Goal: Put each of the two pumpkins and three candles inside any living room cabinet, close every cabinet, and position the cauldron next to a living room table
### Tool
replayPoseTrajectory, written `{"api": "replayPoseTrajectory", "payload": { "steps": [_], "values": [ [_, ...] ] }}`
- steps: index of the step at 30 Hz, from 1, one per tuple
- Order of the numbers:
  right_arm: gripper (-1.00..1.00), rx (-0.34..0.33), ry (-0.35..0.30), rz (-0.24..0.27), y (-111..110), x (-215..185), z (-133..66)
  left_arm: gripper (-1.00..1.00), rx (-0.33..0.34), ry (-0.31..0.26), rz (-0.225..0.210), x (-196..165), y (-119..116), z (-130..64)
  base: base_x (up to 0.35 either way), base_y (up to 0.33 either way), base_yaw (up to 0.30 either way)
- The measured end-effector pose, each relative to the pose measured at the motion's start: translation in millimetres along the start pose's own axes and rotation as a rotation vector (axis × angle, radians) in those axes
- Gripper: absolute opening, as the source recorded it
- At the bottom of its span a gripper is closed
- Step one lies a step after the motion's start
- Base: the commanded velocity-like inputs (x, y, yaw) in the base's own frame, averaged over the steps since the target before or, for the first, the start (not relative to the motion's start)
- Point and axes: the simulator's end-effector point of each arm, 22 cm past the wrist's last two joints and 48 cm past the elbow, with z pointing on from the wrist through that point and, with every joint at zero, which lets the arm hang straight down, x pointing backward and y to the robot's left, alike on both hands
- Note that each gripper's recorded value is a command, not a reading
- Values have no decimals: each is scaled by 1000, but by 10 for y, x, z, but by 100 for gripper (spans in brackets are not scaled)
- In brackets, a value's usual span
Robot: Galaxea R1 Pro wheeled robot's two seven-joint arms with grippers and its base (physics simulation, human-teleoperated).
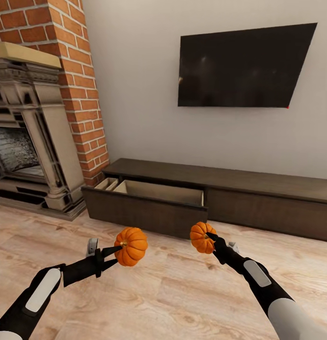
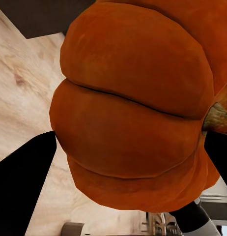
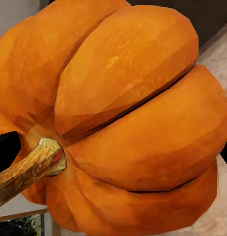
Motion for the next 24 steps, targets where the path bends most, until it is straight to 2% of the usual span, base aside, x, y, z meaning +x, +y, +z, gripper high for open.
{"api": "replayPoseTrajectory", "payload": {
  "steps": [12,24],
  "values": [
    [-100,0,0,0,1,1,0,-100,-1,0,0,-2,3,-5,278,172,-249],
    [-100,0,1,-1,0,4,2,-100,-1,0,0,0,3,-1,226,216,-23]
  ]
}}
